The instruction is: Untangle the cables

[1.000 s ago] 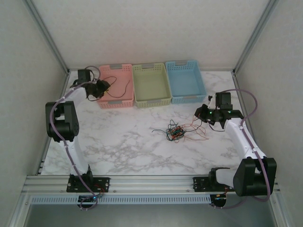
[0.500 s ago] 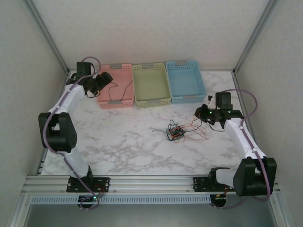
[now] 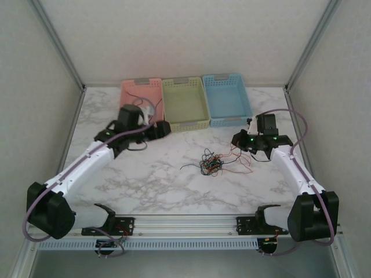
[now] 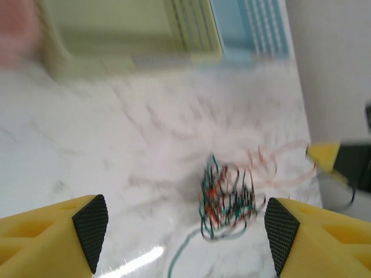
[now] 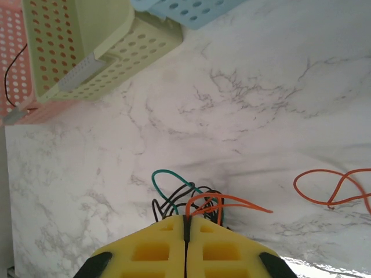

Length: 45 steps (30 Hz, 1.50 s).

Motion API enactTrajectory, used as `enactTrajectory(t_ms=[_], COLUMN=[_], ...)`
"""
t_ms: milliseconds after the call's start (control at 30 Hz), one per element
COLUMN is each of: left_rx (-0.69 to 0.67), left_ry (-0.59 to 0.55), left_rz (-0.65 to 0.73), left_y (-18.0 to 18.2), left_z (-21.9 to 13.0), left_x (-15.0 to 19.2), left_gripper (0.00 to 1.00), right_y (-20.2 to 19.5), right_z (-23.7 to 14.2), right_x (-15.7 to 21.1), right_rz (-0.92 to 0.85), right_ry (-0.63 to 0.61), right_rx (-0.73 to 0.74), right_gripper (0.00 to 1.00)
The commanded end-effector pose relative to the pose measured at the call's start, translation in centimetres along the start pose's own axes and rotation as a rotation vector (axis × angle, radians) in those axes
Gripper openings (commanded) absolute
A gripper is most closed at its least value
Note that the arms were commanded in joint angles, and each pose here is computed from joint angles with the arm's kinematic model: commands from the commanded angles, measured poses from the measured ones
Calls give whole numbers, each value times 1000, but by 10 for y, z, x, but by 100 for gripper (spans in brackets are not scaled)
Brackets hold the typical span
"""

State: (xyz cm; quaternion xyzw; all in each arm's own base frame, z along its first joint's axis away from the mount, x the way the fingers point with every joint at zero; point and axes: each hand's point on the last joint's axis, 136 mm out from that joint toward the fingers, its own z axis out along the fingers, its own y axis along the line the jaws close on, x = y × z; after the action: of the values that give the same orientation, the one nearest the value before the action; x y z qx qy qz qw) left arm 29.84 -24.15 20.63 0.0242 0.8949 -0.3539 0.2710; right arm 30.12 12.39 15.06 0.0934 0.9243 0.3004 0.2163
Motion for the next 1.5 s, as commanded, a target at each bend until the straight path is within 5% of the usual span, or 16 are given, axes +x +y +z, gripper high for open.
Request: enactTrajectory(t_ms=[0, 333, 700, 1200, 1467], left_rx=[66, 27, 124, -57, -79], left_ry=[92, 324, 278, 349, 351], left_rz=[126, 304, 255, 240, 234], left_y=[-24, -27, -57, -42, -41], left_z=[23, 96, 131, 160, 163], left_x=[45, 117, 106, 112, 114], left_gripper=[74, 76, 68, 41, 36], right_y=[3, -1, -8, -11, -11], right_z=[8, 15, 12, 15, 15], right_x=[14, 21, 25, 28, 29], right_rz=[-11, -24, -35, -29, -29], right_ry=[45, 81, 91, 104, 106], right_rx=[-27, -4, 33, 41, 43], right_gripper=[0, 0, 0, 0, 0])
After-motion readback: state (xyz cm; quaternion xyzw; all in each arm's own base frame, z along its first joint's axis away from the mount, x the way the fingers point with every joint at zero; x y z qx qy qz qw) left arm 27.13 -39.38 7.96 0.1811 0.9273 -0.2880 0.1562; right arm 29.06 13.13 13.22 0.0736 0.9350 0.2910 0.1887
